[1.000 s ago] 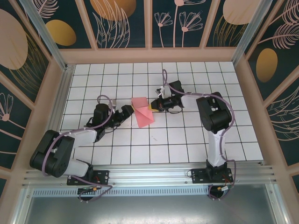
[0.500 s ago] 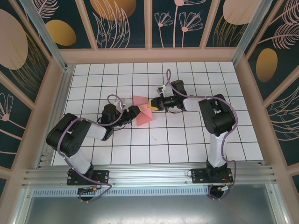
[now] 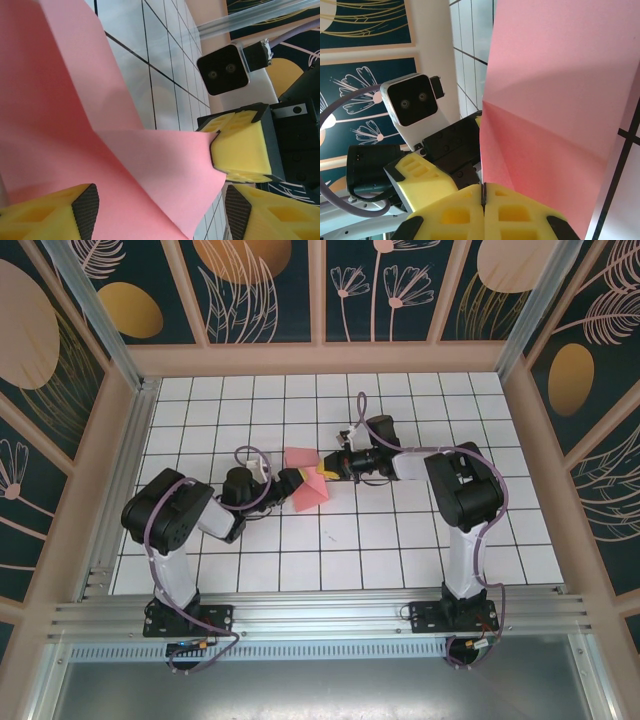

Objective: Fold a paper plane with a square sheet of paper (pick it up from the middle)
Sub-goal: Turn over the paper at the center of the table.

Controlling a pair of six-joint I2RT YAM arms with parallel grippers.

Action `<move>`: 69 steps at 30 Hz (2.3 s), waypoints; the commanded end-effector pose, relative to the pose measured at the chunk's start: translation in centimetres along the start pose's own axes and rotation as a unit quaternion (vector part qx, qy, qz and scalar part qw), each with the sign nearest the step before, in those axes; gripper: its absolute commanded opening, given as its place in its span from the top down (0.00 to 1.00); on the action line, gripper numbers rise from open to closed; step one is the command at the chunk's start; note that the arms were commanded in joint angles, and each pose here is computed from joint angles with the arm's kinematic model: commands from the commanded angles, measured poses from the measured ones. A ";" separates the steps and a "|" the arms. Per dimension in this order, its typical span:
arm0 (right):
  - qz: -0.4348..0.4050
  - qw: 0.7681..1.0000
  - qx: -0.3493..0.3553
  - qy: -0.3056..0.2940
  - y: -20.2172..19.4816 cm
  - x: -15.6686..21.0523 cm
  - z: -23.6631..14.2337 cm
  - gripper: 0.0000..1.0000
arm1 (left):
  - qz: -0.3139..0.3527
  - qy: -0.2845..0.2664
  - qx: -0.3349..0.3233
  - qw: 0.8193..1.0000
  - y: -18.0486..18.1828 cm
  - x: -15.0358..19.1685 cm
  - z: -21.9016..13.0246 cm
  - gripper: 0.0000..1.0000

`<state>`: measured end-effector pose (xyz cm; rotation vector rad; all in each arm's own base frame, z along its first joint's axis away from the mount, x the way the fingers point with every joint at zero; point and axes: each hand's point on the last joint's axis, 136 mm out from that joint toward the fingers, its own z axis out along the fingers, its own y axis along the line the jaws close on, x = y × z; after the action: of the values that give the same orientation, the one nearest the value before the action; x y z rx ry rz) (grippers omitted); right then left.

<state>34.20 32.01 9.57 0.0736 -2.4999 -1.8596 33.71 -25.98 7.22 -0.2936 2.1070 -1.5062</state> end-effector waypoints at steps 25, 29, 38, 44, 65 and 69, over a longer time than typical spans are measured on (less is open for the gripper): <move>0.037 0.999 0.028 0.004 -3.3 0.3 -0.1 0.96 | 0.064 -0.016 0.046 0.997 -1.0 -0.5 0.9 0.77; 0.021 0.999 0.029 0.001 -2.4 0.3 -0.4 0.87 | 0.067 -0.023 0.031 0.997 -0.6 -0.8 1.0 0.89; -0.021 0.994 0.082 -0.064 -0.5 -1.1 -3.3 0.45 | 0.088 -0.034 -0.020 0.995 -0.7 -1.7 0.3 0.98; -0.058 0.966 0.187 -0.170 -0.5 -3.0 -7.9 0.28 | 0.160 -0.019 -0.251 0.954 1.5 -4.2 -3.2 0.98; -0.023 0.906 0.291 -0.307 -2.3 -3.7 -15.5 0.27 | 0.342 -0.013 -0.622 0.704 -1.6 -9.7 -9.1 1.00; -0.018 0.902 0.289 -0.319 -2.2 -3.6 -16.5 0.27 | 0.379 0.021 -0.638 0.669 -0.6 -8.4 -6.1 1.00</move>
<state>38.68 16.84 11.16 -0.5046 -3.4042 -1.1922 37.82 -18.23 11.65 0.0748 2.4651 0.3674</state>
